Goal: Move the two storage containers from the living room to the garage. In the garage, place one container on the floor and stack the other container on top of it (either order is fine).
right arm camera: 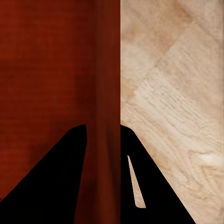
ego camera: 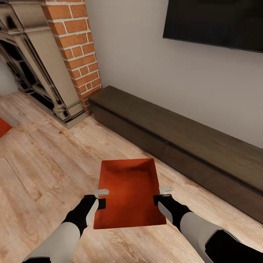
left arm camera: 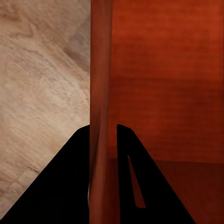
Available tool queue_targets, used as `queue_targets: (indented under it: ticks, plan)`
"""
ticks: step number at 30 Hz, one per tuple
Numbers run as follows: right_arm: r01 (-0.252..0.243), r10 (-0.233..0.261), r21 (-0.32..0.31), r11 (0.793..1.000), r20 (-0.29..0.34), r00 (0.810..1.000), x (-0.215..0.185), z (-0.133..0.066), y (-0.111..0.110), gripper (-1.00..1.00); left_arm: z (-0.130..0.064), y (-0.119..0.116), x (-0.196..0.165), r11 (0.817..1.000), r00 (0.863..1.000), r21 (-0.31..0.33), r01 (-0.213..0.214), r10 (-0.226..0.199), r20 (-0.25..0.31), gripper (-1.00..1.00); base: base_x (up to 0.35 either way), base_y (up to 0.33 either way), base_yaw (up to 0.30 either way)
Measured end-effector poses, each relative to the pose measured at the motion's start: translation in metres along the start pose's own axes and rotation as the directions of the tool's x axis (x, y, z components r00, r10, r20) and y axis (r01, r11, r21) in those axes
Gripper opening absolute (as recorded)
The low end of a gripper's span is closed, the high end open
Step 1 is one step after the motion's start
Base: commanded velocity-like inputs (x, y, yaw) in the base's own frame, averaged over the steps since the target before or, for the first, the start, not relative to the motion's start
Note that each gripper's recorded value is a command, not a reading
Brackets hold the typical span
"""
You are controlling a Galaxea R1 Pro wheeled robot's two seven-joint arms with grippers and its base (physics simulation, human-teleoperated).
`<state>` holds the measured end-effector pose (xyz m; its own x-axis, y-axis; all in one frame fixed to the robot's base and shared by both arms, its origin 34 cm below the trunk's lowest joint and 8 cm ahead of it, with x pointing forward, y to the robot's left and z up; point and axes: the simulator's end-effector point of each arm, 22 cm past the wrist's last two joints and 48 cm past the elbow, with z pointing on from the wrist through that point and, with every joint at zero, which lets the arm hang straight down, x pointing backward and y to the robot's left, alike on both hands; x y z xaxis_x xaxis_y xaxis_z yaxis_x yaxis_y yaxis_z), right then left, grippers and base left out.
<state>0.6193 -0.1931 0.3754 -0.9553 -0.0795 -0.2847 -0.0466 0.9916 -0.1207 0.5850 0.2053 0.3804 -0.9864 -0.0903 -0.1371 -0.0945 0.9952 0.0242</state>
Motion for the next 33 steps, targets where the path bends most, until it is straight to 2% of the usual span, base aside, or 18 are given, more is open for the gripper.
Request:
queue_targets:
  ticks: [33]
  plan:
    - [0.001,-0.001,-0.001,1.0,-0.001,1.0,-0.021,-0.056,-0.007,-1.0,-0.059,0.001,-0.013,1.0,1.0,-0.001,-0.001,0.001,-0.001,-1.0,0.0,0.0,0.0]
